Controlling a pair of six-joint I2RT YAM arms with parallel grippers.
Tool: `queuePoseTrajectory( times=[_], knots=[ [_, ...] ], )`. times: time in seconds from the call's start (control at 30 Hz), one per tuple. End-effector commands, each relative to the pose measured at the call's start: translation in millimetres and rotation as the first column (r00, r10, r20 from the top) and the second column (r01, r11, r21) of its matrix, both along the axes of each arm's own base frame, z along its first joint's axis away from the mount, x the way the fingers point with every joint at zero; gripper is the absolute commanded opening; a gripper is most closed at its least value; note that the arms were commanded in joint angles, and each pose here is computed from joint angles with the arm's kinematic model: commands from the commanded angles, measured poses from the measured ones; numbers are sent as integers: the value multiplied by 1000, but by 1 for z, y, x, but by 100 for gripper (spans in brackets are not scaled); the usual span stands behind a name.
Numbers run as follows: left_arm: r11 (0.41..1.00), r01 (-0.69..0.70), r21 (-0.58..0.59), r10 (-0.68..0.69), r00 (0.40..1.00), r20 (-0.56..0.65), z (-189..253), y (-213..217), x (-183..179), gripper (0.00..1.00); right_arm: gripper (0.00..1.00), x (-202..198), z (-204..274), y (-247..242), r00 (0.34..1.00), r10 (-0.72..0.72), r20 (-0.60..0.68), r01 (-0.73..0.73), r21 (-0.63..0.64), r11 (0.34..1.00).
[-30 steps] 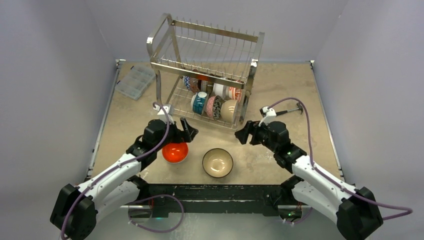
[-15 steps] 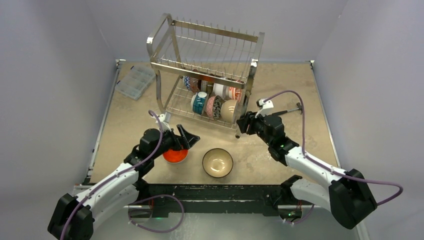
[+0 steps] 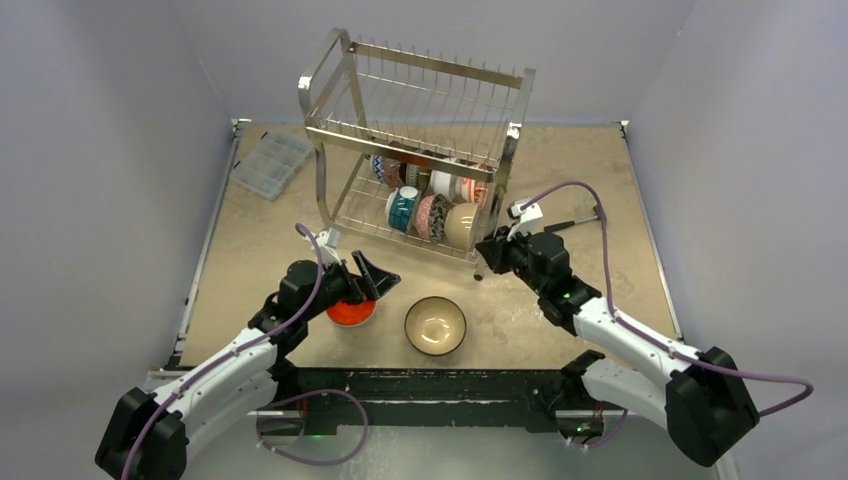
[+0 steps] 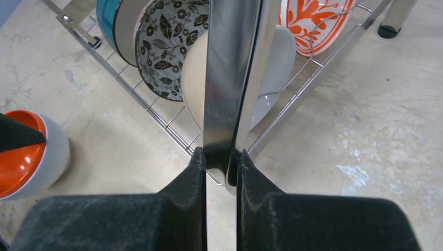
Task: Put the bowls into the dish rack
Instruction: Adjust the dish rack at the center of the board.
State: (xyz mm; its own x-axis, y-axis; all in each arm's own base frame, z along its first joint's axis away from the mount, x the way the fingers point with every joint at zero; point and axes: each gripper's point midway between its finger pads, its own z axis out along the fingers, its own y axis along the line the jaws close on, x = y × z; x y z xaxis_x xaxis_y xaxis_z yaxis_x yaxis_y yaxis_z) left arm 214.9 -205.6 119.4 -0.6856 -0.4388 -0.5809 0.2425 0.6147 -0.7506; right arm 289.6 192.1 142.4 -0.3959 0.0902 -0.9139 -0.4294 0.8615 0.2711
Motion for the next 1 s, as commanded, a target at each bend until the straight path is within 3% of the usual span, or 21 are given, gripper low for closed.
queuePoseTrajectory(
  times=[0.0,0.23,0.4,0.6,0.7,0.83,0.9,0.97],
  knots=[
    [999,11,-49,-10,999,32,15,-6,2,96,0,13,37,-33,979,-189,78,185,47,982],
    [1000,-8,-20,10,998,64,25,-3,10,95,0,-3,32,-43,975,-222,4,221,65,973],
    [984,-123,130,110,989,98,27,19,29,95,0,-11,27,-53,967,-254,-22,255,50,966],
    [964,-134,231,111,988,108,34,25,38,96,20,-17,21,-42,977,-201,-74,206,67,976],
    [972,-96,213,77,992,100,35,17,37,95,48,-23,12,-34,982,-155,-105,164,84,983],
    [983,-69,170,55,995,86,32,10,33,95,52,-33,4,-23,986,-91,-139,109,134,985],
    [986,-61,153,50,996,77,30,8,31,95,59,-37,-1,-19,986,-66,-154,89,150,985],
    [988,-56,145,46,996,72,29,7,29,95,57,-39,-6,-19,984,-63,-169,89,148,985]
  ],
)
